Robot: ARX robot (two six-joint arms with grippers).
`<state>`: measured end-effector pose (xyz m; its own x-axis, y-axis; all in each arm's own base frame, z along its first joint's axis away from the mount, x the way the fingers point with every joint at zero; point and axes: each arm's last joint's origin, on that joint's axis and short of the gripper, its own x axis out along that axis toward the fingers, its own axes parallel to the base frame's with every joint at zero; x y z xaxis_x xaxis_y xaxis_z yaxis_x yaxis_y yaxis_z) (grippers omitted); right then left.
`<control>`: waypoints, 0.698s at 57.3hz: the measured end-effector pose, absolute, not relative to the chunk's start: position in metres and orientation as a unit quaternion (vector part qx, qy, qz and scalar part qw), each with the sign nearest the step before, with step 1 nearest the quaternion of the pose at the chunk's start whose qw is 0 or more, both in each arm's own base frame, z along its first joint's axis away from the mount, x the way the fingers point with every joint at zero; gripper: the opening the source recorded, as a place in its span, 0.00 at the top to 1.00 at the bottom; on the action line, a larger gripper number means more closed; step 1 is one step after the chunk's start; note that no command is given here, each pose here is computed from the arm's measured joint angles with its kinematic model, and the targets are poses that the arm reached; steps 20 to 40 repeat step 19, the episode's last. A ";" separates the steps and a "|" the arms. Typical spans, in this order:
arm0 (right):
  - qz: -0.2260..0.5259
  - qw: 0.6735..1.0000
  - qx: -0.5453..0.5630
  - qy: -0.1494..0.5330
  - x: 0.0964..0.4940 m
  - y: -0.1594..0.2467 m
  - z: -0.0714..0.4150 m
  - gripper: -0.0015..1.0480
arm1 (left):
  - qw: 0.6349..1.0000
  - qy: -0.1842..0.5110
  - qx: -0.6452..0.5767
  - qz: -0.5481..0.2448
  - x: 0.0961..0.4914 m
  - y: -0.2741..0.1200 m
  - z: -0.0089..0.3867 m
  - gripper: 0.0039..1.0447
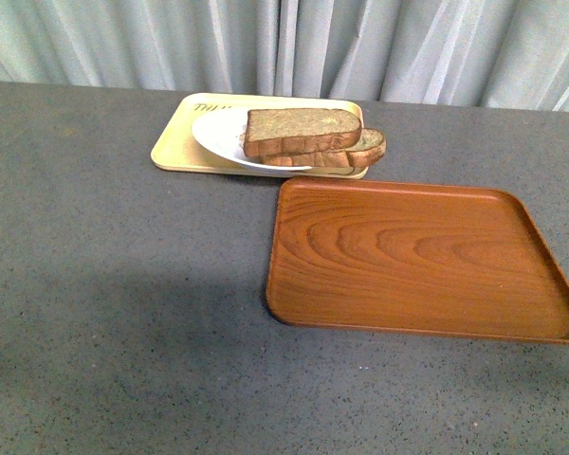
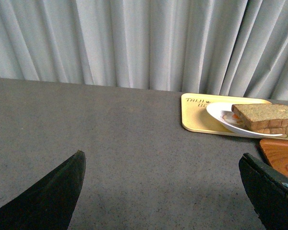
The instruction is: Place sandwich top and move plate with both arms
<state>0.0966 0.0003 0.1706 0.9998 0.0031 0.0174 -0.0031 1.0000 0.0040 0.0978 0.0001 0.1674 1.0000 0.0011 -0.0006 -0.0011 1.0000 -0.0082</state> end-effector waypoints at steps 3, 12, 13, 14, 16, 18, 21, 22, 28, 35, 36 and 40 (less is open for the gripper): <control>0.002 1.000 0.002 -0.009 0.097 0.000 0.171 0.09 | 1.000 0.000 -0.004 0.001 0.098 0.000 0.167 0.08; 0.002 1.000 0.002 -0.009 0.097 0.000 0.171 0.09 | 1.000 0.000 -0.004 0.001 0.098 0.000 0.167 0.08; 0.002 1.000 0.002 -0.009 0.097 0.000 0.171 0.09 | 1.000 0.000 -0.004 0.001 0.098 0.000 0.167 0.08; 0.002 1.000 0.002 -0.008 0.097 0.000 0.171 0.09 | 1.000 0.000 -0.004 0.001 0.098 0.000 0.167 0.08; 0.002 1.000 0.002 -0.008 0.097 0.000 0.171 0.09 | 1.000 0.000 -0.004 0.001 0.098 0.000 0.167 0.08; 0.002 1.000 0.002 -0.009 0.097 0.000 0.171 0.09 | 1.000 0.000 -0.004 0.001 0.098 0.000 0.167 0.08; 0.002 1.000 0.002 -0.008 0.097 0.000 0.171 0.09 | 1.000 0.000 -0.004 0.001 0.098 0.000 0.167 0.08; 0.002 1.000 0.002 -0.008 0.097 0.000 0.171 0.09 | 1.000 0.000 -0.004 0.001 0.098 0.000 0.167 0.08; 0.002 1.000 0.002 -0.008 0.097 0.000 0.171 0.09 | 1.000 0.000 -0.004 0.001 0.098 0.000 0.167 0.08; 0.002 1.000 0.002 -0.008 0.097 0.000 0.171 0.09 | 1.000 0.000 -0.004 0.001 0.098 0.000 0.167 0.08; 0.002 1.000 0.002 -0.008 0.097 0.000 0.171 0.09 | 1.000 0.000 -0.004 0.001 0.098 0.000 0.167 0.08; 0.002 1.000 0.002 -0.008 0.097 0.000 0.171 0.09 | 1.000 0.000 -0.004 0.001 0.098 0.000 0.167 0.08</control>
